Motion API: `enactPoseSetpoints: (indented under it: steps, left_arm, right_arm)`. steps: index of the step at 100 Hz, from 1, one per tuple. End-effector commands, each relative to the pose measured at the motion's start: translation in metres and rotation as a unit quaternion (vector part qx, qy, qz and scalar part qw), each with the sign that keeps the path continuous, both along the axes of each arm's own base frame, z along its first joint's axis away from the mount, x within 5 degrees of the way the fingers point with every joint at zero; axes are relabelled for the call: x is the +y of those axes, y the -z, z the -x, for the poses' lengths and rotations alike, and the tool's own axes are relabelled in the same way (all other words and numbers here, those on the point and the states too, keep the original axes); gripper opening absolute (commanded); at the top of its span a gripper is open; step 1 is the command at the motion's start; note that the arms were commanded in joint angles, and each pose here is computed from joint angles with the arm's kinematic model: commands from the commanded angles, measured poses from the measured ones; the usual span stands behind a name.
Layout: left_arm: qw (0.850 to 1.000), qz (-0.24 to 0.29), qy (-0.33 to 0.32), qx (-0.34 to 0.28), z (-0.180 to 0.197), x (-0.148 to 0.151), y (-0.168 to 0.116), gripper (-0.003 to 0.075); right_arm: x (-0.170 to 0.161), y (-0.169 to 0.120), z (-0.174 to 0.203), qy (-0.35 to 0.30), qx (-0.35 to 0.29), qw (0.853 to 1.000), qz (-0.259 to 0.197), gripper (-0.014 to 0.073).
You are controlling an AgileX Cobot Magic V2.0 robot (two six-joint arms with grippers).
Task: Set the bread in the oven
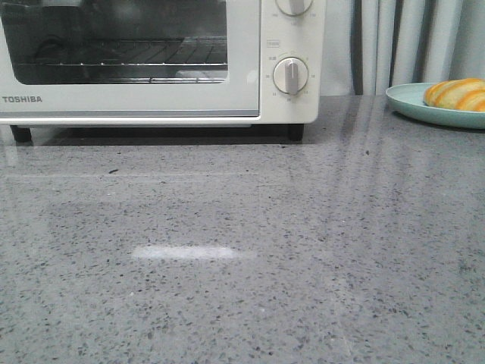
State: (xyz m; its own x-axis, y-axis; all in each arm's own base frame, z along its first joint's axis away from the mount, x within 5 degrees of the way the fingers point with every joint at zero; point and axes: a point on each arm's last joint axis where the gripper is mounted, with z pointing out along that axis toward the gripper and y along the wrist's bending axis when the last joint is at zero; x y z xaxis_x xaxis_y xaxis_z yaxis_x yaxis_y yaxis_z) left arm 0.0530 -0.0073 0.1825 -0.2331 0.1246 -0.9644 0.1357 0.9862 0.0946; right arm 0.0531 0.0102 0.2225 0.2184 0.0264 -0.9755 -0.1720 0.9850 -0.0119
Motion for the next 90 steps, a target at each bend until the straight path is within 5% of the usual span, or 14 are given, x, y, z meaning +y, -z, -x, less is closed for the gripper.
enactPoseSetpoints:
  steps: [1, 29, 51, 65, 90]
  left_arm:
    - [0.999, 0.011, -0.006, -0.036, 0.000, 0.001, 0.000, -0.0021]
    - [0.998, 0.045, -0.005, -0.047, 0.000, -0.001, -0.002, -0.0021]
    - [0.988, 0.139, -0.006, -0.061, -0.001, -0.003, -0.007, -0.0021]
    - [0.942, 0.332, -0.005, -0.049, 0.000, -0.008, -0.012, -0.0021]
    - [0.904, 0.423, -0.019, -0.066, -0.001, -0.006, -0.018, -0.0021]
  right_arm:
    - [-0.002, -0.008, 0.005, -0.014, -0.056, 0.994, -0.088, -0.0069]
    - [-0.013, -0.005, 0.002, -0.024, -0.013, 0.945, -0.325, -0.0069]
    - [-0.013, -0.005, 0.002, -0.024, -0.010, 0.940, -0.340, -0.0069]
    - [-0.013, -0.005, 0.002, -0.024, -0.010, 0.940, -0.340, -0.0069]
    - [-0.014, -0.006, 0.002, -0.023, -0.015, 0.940, -0.341, -0.0069]
